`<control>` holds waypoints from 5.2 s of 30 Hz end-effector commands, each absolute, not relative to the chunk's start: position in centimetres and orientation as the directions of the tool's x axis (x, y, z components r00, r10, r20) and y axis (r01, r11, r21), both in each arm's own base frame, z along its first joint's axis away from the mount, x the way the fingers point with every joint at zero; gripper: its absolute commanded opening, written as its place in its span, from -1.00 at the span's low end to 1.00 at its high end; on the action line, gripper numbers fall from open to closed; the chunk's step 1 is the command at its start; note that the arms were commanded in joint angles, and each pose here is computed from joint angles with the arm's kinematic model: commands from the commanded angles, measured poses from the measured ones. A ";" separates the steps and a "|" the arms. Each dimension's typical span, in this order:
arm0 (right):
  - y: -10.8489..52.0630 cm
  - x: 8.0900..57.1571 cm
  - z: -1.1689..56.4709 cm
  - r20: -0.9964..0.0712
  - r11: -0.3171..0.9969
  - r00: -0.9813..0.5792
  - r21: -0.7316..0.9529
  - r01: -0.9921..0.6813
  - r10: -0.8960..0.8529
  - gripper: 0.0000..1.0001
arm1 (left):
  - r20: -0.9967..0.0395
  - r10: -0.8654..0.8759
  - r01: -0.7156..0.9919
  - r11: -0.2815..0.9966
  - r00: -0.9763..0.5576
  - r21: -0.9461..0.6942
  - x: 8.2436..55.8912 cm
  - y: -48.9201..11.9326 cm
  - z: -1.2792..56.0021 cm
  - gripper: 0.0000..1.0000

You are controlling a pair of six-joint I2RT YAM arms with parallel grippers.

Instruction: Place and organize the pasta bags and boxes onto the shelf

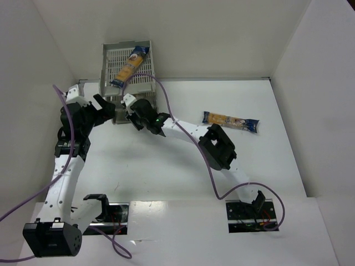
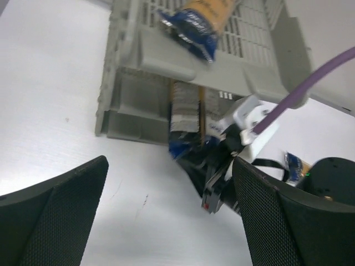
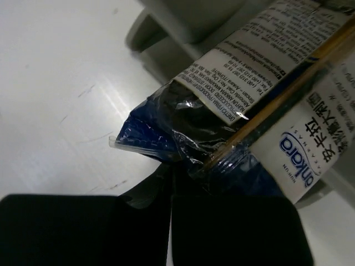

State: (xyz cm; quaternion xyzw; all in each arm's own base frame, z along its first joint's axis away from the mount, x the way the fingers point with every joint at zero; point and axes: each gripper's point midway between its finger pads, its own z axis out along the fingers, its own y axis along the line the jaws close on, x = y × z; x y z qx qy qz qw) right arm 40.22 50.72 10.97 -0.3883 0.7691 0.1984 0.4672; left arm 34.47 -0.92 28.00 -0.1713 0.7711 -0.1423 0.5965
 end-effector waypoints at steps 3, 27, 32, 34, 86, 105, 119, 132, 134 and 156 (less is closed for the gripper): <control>50.5 46.9 18.1 -0.950 0.796 -0.089 -0.196 -0.573 -0.298 -1.00 | -0.835 -0.496 -0.144 0.868 -0.240 -0.474 34.0 -0.1 26.5 1.00; 48.1 34.4 28.3 -0.902 0.213 0.064 -0.169 -0.962 -0.428 1.00 | -0.816 -0.526 -0.099 0.849 -0.239 -0.519 34.0 -0.5 25.8 1.00; 38.5 34.9 24.5 -0.822 0.327 -0.008 -0.218 -0.919 -0.569 1.00 | -0.818 -0.528 -0.113 0.849 -0.228 -0.517 33.9 -0.1 25.2 1.00; 32.5 38.7 22.4 -0.781 0.472 -0.116 -0.245 -0.847 -0.613 1.00 | -0.823 -0.528 -0.111 0.849 -0.208 -0.516 33.8 0.2 25.7 1.00; 31.6 31.6 6.2 -0.466 0.220 -0.125 -0.154 -0.963 -0.876 1.00 | -0.823 -0.529 -0.086 0.848 -0.207 -0.523 32.3 0.6 24.6 1.00; 36.7 27.8 4.9 -0.541 0.250 -0.218 0.016 -0.968 -0.812 -0.99 | -0.830 -0.554 -0.207 0.821 -0.064 -0.532 30.8 5.7 26.3 1.00; 46.6 31.5 11.8 -0.623 0.529 -0.708 0.498 -0.687 -0.334 -0.99 | -0.858 -0.508 -0.147 0.856 -0.071 -0.495 33.4 6.2 28.3 1.00; 45.9 32.2 19.7 -0.704 0.480 -0.683 0.540 -0.692 -0.192 -0.99 | -0.574 -0.521 0.105 0.676 -0.632 -0.729 28.8 -6.1 18.7 0.97; 45.5 32.1 19.7 -0.692 0.501 -0.702 0.553 -0.665 -0.168 -0.99 | -0.547 -0.511 0.095 0.667 -0.663 -0.739 29.2 -6.6 17.7 0.97; 44.4 29.7 21.3 -0.653 0.443 -0.756 0.670 -0.595 -0.028 -0.99 | -0.082 -0.676 -0.222 0.351 -0.732 -0.910 30.7 -11.5 12.3 1.00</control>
